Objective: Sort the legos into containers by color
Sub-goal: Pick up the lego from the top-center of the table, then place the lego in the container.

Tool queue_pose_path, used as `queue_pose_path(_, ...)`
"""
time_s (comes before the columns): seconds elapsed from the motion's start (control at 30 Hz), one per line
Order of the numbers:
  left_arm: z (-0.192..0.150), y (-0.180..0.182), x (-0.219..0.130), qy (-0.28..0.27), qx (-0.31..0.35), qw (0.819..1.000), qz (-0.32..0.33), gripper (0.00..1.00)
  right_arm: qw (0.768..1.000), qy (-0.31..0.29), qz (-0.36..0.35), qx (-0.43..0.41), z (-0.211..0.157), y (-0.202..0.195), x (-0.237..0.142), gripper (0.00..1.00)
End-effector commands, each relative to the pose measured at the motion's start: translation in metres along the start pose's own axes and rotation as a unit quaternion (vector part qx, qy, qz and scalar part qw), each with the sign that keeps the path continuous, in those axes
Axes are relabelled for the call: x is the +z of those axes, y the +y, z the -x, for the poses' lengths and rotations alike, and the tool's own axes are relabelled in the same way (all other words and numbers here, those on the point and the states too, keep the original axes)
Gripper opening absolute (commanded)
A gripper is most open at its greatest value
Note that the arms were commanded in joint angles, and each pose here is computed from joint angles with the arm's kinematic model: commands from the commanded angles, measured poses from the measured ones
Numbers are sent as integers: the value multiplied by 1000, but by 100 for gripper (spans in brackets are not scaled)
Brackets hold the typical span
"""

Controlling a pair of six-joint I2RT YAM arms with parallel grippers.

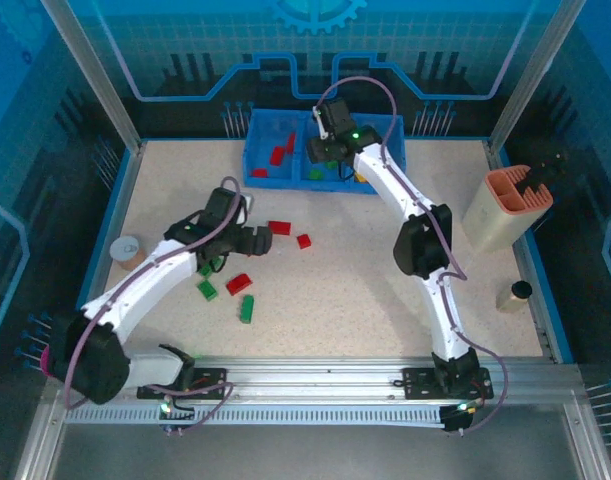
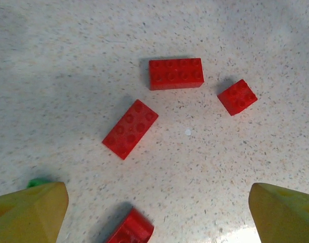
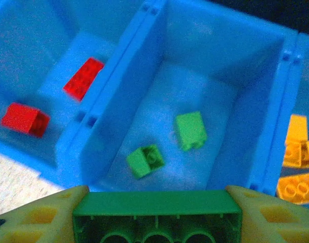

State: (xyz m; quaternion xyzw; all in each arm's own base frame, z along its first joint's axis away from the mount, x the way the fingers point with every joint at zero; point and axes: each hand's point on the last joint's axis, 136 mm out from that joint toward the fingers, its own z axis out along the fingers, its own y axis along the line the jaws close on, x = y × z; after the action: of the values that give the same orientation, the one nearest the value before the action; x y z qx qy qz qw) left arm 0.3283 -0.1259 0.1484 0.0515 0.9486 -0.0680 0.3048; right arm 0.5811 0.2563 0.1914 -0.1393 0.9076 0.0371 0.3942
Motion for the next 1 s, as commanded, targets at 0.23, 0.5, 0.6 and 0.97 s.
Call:
queue_pose_path(0.23, 22, -19, 44, -2, 24, 1000, 9, 93, 999, -27, 27, -8, -8, -11, 76, 56)
queue_pose_path(0.5, 28, -30, 82, 16, 41, 999, 21, 93, 999, -20, 23, -23, -26, -15, 93, 67)
queue_pose_path(0.6, 31, -35, 94, 22, 45, 999, 22, 94, 999, -25, 19, -27, -24, -16, 91, 71)
queue_pose_path(0.97, 45, -37, 129, 27, 40, 998, 46, 93, 998, -51, 43, -24, -3, -11, 73, 87)
